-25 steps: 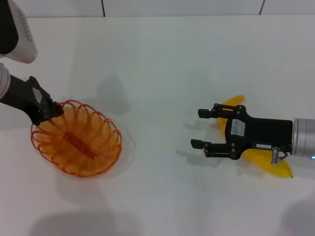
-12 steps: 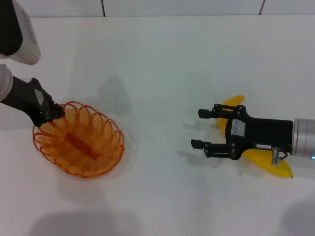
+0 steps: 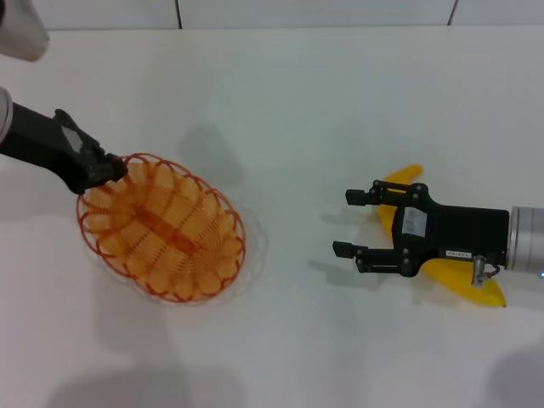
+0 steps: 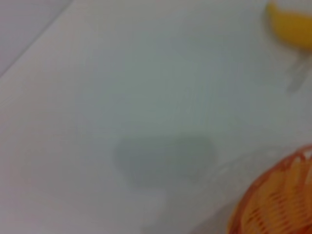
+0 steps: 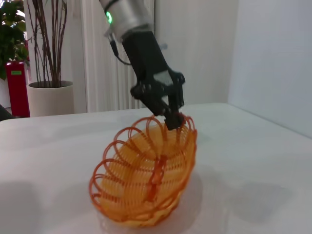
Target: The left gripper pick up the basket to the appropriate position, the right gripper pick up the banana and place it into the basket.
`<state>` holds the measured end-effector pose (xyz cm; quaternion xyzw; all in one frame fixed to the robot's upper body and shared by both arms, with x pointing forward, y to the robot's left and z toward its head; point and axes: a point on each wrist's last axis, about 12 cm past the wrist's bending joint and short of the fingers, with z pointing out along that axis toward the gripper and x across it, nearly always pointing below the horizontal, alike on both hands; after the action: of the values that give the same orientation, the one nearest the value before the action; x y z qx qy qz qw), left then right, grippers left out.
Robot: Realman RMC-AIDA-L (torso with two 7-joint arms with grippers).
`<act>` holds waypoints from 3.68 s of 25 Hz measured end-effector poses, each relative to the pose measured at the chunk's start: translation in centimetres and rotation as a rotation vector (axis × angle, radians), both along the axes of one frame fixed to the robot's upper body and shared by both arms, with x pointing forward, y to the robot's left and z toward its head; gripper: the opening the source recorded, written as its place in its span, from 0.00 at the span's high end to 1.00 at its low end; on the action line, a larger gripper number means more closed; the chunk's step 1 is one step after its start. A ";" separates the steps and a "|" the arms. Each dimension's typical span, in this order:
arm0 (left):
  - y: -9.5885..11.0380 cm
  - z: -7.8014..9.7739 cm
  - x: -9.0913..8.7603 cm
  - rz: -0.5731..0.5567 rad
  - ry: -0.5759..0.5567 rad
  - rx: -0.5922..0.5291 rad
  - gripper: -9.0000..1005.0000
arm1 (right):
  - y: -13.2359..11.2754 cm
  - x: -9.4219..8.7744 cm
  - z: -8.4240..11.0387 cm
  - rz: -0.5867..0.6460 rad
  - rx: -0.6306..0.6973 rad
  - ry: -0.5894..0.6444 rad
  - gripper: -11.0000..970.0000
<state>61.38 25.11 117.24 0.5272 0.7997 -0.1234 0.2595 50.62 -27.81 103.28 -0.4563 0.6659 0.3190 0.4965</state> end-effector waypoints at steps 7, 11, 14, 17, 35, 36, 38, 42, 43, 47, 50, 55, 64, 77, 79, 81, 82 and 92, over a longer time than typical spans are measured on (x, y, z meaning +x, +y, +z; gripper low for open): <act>-0.1 -0.2 -0.2 0.180 0.090 -0.163 0.93 | 0.0 0.0 0.0 0.001 -0.003 -0.004 0.20; -0.5 -3.1 0.6 0.329 0.181 -0.208 0.93 | 0.2 0.3 0.2 0.008 -0.001 -0.010 0.20; -1.4 -4.6 1.3 0.385 0.216 -0.226 0.93 | 0.3 0.3 0.2 0.007 0.002 -0.011 0.20; -2.0 -4.9 1.7 0.414 0.234 -0.253 0.93 | 0.4 0.4 0.2 0.008 0.002 -0.012 0.20; -2.1 -5.6 1.9 0.486 0.281 -0.235 0.92 | 0.8 0.9 0.6 0.020 0.006 -0.023 0.20; -2.1 -5.6 1.9 0.486 0.282 -0.234 0.91 | 0.8 0.9 0.6 0.020 0.006 -0.023 0.20; -2.1 -5.6 1.9 0.486 0.282 -0.234 0.90 | 0.8 0.9 0.6 0.020 0.007 -0.022 0.20; -2.1 -5.6 1.9 0.480 0.277 -0.234 0.88 | 0.8 0.9 0.6 0.021 0.007 -0.020 0.20; -2.1 -5.5 1.9 0.476 0.272 -0.235 0.88 | 0.8 0.9 0.5 0.020 0.007 -0.020 0.20; -2.2 -5.4 2.0 0.472 0.269 -0.235 0.86 | 0.8 0.8 0.5 0.020 0.006 -0.018 0.20; -2.3 -5.3 2.0 0.467 0.266 -0.235 0.85 | 0.8 0.8 0.5 0.021 0.007 -0.018 0.20; -2.3 -5.3 2.0 0.470 0.267 -0.237 0.83 | 0.8 0.9 0.5 0.024 0.007 -0.019 0.20; -2.2 -4.7 2.4 0.468 0.244 -0.238 0.79 | 0.7 0.8 0.5 0.021 0.009 -0.018 0.20; -1.4 -0.1 0.4 0.277 0.090 -0.305 0.43 | -0.3 0.2 0.4 -0.046 0.037 -0.024 0.20; -0.7 -0.1 -1.4 0.199 0.051 -0.333 0.39 | -0.5 0.2 0.4 -0.056 0.040 -0.024 0.20; 0.6 -0.3 -3.8 0.117 -0.027 -0.370 0.34 | -0.7 0.2 0.4 -0.063 0.043 -0.021 0.20; 1.1 -0.5 -4.5 0.104 -0.050 -0.383 0.32 | -0.7 0.2 0.5 -0.068 0.046 -0.019 0.20; 5.3 -4.9 -9.5 0.114 -0.215 -0.575 0.17 | -1.1 0.1 0.6 -0.107 0.069 -0.027 0.20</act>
<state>51.89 30.44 112.36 0.3967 0.7282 -0.2734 0.4875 50.75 -28.92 103.85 -0.4071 0.6709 0.3088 0.5374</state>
